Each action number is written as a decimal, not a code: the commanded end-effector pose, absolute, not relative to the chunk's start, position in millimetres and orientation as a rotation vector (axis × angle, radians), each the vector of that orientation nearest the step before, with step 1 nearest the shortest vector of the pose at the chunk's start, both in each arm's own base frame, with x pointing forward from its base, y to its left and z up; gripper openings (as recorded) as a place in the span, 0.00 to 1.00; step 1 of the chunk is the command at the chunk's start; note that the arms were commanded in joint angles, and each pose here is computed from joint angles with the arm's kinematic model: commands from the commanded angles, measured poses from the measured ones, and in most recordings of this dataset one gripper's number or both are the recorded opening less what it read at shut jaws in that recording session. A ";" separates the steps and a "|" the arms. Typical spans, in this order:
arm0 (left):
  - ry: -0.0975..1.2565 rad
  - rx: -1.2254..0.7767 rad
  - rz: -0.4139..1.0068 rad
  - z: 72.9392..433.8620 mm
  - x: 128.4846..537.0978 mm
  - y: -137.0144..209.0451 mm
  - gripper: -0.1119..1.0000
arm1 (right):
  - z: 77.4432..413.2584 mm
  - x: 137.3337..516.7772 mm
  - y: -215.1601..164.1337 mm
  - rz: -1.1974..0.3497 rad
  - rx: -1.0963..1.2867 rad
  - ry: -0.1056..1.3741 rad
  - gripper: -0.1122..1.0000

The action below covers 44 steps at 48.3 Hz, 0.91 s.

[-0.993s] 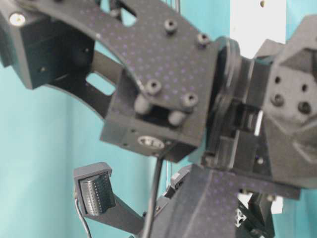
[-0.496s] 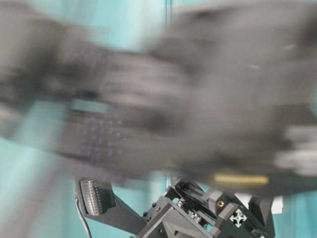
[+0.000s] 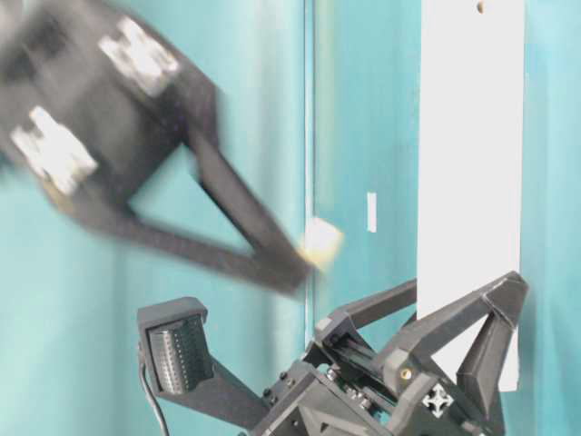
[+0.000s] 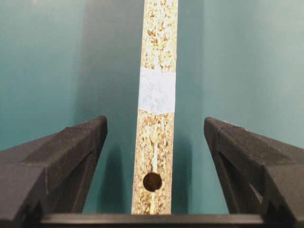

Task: Move the wooden board into place and insert the rod into its hole.
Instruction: 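Lift the peg with the right gripper and carry it toward the board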

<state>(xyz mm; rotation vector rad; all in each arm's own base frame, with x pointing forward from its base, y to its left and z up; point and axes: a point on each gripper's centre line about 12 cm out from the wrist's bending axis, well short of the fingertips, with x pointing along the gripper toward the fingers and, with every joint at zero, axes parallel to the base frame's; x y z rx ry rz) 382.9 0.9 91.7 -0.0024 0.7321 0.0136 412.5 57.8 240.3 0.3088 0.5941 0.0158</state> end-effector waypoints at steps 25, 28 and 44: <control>0.678 -0.007 0.014 106.9 388.5 -0.1 0.86 | 233.7 374.0 34.0 0.047 0.302 0.385 0.19; 0.675 -0.006 0.015 105.8 389.0 0.5 0.86 | 233.6 373.6 33.6 0.049 0.292 0.385 0.19; 0.657 -0.007 0.021 104.1 393.8 2.5 0.83 | 233.5 371.4 34.4 0.088 0.245 0.325 0.19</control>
